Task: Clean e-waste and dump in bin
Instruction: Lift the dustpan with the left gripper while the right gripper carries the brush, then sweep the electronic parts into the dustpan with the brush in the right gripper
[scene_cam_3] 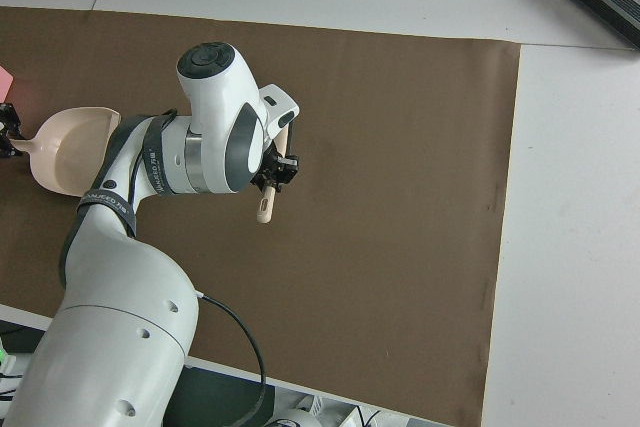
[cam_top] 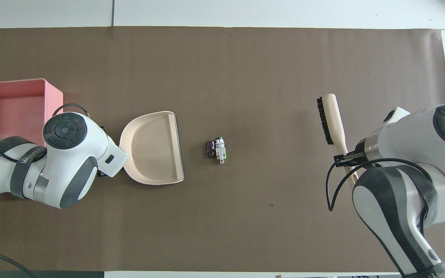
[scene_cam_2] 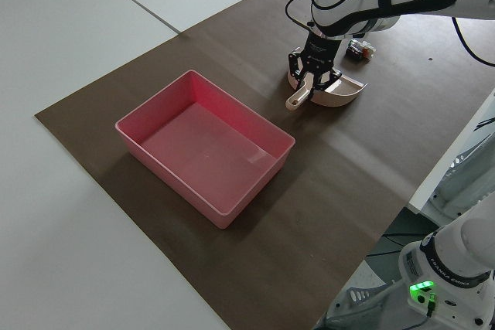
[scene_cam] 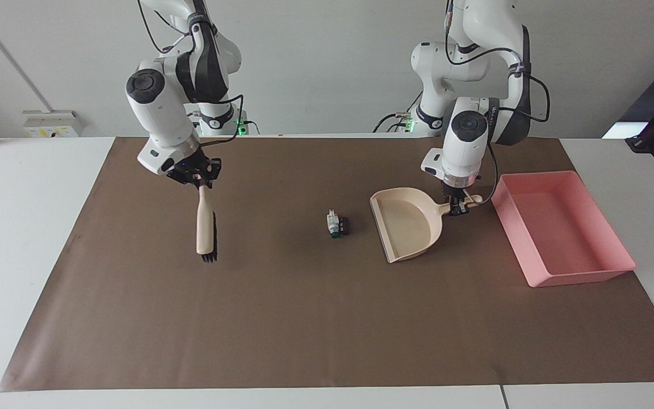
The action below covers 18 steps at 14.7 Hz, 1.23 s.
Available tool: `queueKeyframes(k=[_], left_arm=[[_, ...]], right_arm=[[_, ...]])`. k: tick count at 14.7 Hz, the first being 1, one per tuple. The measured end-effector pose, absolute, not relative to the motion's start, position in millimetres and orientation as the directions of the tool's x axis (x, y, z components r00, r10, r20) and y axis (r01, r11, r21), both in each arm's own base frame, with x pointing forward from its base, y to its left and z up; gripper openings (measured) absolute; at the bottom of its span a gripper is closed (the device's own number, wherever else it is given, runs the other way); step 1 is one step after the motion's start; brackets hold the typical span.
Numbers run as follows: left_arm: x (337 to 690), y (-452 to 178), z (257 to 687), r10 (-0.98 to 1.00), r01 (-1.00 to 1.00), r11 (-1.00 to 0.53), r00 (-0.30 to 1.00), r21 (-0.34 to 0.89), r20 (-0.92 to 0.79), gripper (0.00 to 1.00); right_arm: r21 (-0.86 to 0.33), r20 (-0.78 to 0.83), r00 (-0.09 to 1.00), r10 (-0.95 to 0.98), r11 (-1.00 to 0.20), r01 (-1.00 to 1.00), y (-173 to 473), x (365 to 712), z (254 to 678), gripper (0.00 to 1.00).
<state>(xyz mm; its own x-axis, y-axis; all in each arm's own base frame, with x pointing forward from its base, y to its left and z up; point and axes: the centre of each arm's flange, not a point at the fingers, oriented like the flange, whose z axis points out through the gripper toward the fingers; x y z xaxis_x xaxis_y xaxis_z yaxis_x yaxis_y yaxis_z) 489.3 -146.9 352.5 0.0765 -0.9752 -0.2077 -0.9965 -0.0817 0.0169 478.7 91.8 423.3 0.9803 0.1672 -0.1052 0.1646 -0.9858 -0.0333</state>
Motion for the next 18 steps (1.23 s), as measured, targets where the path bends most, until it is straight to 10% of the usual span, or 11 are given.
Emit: queueKeyframes(k=[7,18], left_arm=[[494,-181,398,-0.939,-0.999,0.015,-0.025,0.031,-0.343,0.33],[517,-258,352,-0.913,-0.989,0.13,-0.145,0.063,-0.382,0.33]], right_arm=[[0.023,-0.115,0.992,0.048,-0.998,0.051,245,440,386,0.26],[0.01,-0.098,0.992,0.076,-0.997,0.077,357,420,337,0.26]])
